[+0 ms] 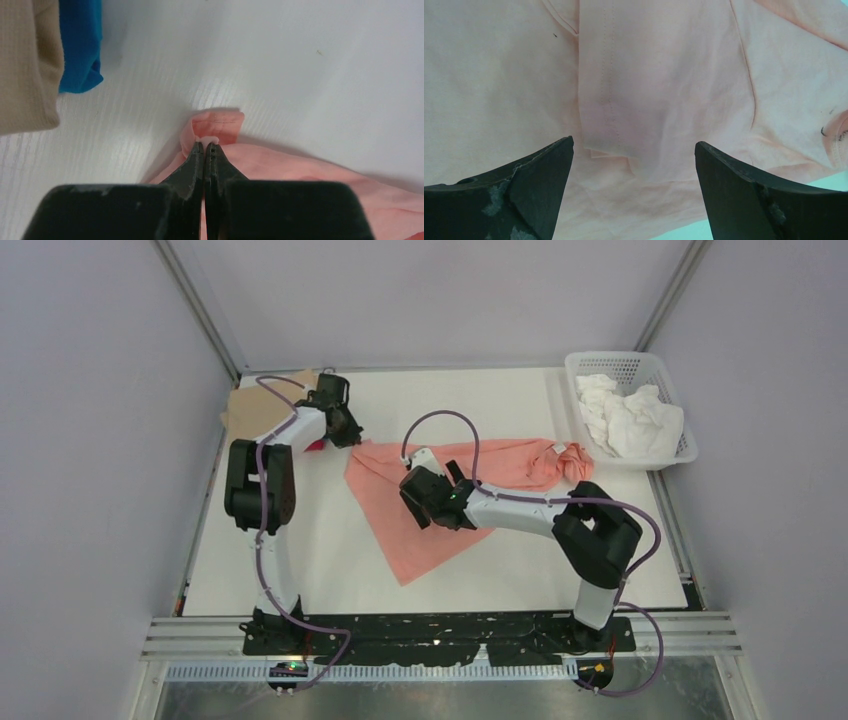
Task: Fold and stack the t-shirts
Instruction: Flatten out the tshirt
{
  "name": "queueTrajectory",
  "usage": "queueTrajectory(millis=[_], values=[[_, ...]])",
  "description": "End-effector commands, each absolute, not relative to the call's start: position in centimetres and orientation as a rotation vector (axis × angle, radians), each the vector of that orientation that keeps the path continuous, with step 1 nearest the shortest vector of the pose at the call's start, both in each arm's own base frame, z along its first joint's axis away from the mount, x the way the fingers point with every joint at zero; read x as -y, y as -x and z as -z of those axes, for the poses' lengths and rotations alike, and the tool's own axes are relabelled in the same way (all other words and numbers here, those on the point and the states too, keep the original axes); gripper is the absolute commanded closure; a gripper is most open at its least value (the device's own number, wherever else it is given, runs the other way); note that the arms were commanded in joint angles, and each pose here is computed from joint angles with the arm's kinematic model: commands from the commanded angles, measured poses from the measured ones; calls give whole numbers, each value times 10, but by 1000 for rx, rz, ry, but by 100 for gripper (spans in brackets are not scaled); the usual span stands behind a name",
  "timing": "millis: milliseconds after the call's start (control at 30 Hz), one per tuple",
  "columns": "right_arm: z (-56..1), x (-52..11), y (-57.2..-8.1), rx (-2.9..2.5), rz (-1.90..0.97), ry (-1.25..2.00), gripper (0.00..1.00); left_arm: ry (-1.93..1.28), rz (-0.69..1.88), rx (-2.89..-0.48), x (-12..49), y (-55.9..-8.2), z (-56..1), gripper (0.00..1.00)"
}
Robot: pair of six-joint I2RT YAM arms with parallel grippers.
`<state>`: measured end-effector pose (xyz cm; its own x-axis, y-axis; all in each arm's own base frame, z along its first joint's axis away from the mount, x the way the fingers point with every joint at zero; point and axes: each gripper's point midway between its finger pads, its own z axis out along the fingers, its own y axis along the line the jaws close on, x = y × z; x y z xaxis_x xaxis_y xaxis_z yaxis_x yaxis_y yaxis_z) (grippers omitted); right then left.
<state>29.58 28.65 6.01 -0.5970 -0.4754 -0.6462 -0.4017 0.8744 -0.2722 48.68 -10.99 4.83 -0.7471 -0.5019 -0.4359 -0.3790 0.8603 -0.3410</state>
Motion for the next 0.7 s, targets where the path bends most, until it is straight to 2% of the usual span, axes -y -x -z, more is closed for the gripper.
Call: queueTrajectory(millis=[0,267,433,667], values=[[-68,-303,-304,-2261,89,588,6,645,354,-2464,111,-487,-70,100],[-53,-312,-315,-2268,147,587,16,658,300,-2443,99,-468,-80,100],[-56,-293,-322,-2240,274,480,31,652,263,-2427,92,-460,-87,100],[-61,-265,-321,-2203,380,388,43,637,226,-2409,85,-456,-95,100]])
